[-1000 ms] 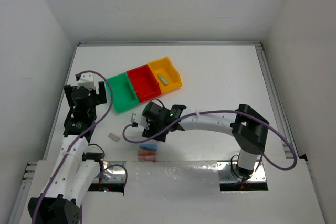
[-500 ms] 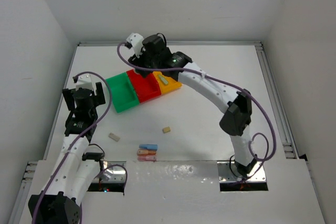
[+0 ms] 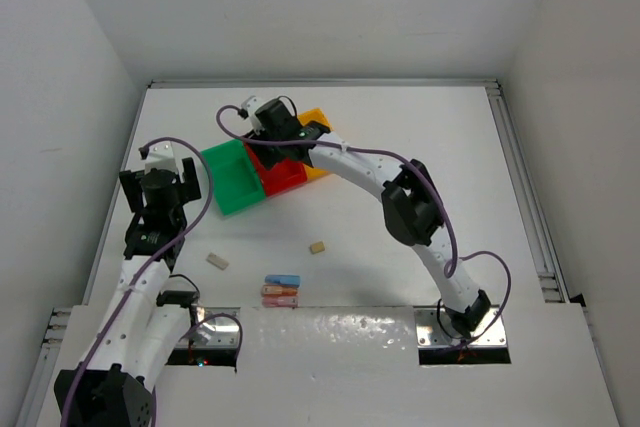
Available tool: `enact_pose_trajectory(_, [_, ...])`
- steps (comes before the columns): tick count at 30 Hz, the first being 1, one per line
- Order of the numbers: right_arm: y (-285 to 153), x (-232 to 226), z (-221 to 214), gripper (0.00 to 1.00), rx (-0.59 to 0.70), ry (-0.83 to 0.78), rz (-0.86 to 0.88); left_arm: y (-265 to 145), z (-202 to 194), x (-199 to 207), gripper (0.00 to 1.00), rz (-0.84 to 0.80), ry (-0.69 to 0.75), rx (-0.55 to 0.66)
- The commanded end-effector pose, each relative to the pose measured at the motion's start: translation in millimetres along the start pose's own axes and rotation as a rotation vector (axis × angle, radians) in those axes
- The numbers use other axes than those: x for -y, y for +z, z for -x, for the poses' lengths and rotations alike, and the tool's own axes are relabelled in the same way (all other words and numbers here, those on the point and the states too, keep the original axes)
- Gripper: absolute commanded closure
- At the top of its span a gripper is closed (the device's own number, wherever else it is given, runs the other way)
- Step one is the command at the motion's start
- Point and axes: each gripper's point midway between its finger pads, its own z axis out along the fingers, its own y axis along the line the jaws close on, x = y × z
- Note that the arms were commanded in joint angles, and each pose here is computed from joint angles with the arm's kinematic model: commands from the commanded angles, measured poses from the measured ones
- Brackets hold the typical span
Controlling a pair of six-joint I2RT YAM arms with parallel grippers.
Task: Sort the stationery into containers
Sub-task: Place the stationery in the storage box.
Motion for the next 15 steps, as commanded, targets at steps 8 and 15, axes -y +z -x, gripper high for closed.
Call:
enact_pose_trajectory(8, [16, 19, -4, 1.0, 0.023, 0.111, -0.1, 1, 0, -2, 0.0, 0.017, -0.017, 0.016])
enact_pose_trajectory(15, [28, 14, -21, 0.96, -0.024, 0.109, -0.087, 3, 2, -1, 0.0, 0.016, -0.011, 0.018])
